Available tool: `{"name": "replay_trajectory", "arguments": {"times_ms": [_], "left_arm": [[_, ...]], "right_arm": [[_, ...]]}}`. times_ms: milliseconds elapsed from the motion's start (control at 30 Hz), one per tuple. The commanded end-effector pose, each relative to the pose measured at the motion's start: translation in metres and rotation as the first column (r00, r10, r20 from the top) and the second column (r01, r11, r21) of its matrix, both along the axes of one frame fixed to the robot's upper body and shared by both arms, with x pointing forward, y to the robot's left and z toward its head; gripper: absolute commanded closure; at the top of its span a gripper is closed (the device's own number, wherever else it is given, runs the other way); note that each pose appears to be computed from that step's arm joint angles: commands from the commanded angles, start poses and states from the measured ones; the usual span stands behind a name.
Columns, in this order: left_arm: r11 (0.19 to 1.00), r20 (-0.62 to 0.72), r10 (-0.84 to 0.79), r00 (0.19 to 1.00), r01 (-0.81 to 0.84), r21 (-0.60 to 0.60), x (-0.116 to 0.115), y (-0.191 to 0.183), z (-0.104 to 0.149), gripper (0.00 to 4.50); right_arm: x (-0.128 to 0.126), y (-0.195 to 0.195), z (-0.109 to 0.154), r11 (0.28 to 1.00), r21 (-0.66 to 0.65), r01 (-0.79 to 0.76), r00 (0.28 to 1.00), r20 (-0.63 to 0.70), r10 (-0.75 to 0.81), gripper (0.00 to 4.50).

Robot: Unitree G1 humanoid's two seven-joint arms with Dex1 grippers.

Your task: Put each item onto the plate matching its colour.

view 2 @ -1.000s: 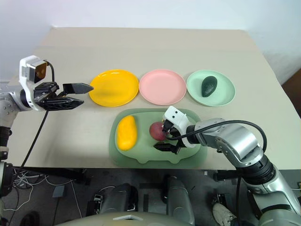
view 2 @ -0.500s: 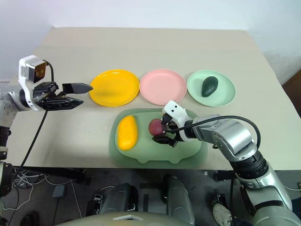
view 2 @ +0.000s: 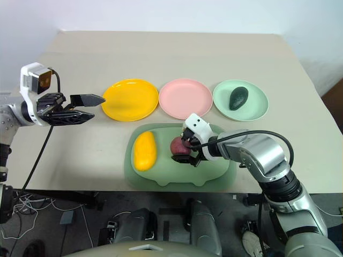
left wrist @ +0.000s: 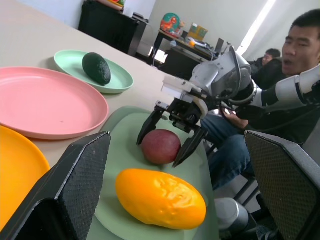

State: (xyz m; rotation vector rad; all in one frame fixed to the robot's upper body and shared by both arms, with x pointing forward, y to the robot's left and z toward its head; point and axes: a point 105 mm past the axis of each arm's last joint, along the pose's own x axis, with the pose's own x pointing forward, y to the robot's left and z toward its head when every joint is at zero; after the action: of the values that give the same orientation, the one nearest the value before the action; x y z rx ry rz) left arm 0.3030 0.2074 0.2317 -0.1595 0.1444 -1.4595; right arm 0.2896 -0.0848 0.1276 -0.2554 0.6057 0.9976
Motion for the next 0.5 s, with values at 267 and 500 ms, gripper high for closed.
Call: {"name": "replay_trajectory", "arguments": {"times_ms": [267,500], "left_arm": [[1.0,0.042,-0.011,0.999,0.012,-0.002,-0.0037,0.0009,0.0124,0.0],[1.0,0.034,-0.005,0.999,0.005,0.0,-0.0023,0.0017,0.0107,0.0]], "right_arm": [[-0.0008,0.0043,0.0128,0.998,0.066,-0.009,1.0,-0.006,0.009,0.02],[-0.0059,0.0099,0.0135,0.995,0.102,-0.016,0.999,-0.033,0.02,0.02]]}}
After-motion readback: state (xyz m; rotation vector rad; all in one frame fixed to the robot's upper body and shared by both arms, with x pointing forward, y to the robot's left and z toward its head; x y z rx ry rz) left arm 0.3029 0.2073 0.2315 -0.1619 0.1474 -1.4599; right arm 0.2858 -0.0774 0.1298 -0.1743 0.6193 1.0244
